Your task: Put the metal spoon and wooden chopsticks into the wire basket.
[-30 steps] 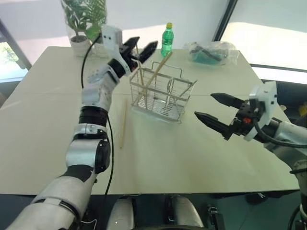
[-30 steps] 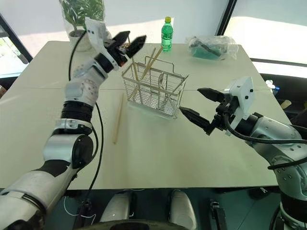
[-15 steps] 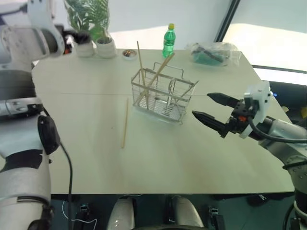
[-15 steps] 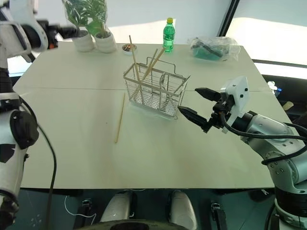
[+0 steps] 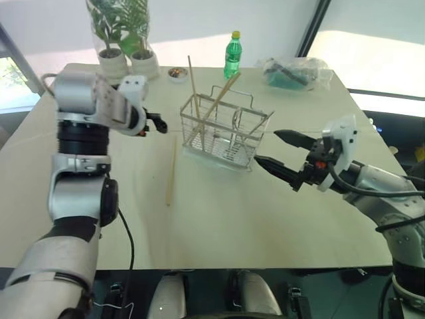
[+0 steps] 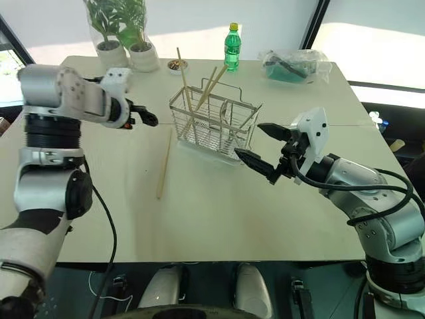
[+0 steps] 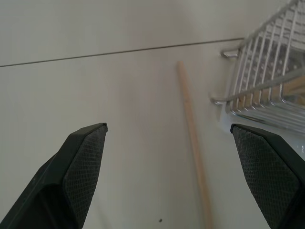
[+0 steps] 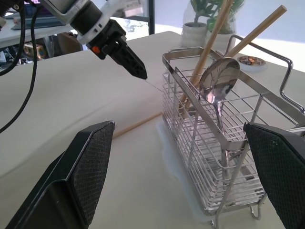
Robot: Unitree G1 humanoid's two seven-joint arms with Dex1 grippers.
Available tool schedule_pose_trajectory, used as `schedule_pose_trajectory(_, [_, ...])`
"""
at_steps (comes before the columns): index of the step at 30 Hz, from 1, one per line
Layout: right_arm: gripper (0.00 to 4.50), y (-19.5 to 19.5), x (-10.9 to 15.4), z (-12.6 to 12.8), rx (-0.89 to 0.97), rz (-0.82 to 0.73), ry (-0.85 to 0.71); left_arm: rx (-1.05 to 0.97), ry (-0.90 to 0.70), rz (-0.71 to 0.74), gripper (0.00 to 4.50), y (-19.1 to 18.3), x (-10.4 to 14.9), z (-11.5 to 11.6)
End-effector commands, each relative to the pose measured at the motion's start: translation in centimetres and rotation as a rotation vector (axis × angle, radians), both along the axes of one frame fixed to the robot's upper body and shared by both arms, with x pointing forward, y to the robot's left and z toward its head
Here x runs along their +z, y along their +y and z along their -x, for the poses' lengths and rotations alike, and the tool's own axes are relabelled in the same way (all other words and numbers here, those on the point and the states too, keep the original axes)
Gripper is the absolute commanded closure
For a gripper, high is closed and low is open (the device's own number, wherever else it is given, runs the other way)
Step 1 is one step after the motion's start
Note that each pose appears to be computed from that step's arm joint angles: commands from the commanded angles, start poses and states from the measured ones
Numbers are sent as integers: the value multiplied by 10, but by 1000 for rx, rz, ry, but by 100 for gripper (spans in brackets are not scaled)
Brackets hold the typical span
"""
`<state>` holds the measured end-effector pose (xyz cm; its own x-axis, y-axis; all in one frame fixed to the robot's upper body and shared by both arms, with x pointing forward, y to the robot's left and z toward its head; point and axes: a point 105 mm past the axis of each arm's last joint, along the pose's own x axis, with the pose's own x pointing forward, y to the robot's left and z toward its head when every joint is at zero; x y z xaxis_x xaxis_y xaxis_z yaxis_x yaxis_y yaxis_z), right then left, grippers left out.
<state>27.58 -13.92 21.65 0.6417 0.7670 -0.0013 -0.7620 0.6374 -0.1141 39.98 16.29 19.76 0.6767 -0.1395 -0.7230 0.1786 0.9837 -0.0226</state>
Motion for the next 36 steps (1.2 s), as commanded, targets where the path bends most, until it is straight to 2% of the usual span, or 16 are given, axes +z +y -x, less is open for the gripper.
schedule_pose_trajectory(1, [0, -1, 13, 2, 2, -7, -54, -20, 28, -2, 11, -11, -8, -1])
schedule_pose_trajectory(8, [0, -4, 18, 3, -15, -5, -71, -39, 84, 16, 11, -34, -34, -8])
schedule_pose_trajectory(16, [0, -9, 16, 7, -51, -7, -69, 59, 127, 0, 11, -23, -55, -14])
schedule_pose_trajectory(23, [0, -11, 19, 5, -68, -18, -77, 75, 217, -3, 11, -25, -78, -10])
schedule_pose_trajectory(26, [0, -12, 22, 4, -71, -28, -83, 74, 248, 15, 94, -27, -81, -8])
schedule_pose_trajectory(31, [0, -13, 24, 4, -74, -34, -86, 88, 266, 15, 347, -25, -83, -6])
schedule_pose_trajectory(32, [0, -12, 25, 4, -74, -35, -87, 95, 266, 10, 409, -23, -83, -6])
schedule_pose_trajectory(33, [0, -12, 25, 4, -74, -39, -88, 105, 266, 2, 447, -20, -83, -6])
schedule_pose_trajectory(36, [0, -12, 26, 3, -75, -42, -88, 154, 257, -25, 447, -7, -81, -7])
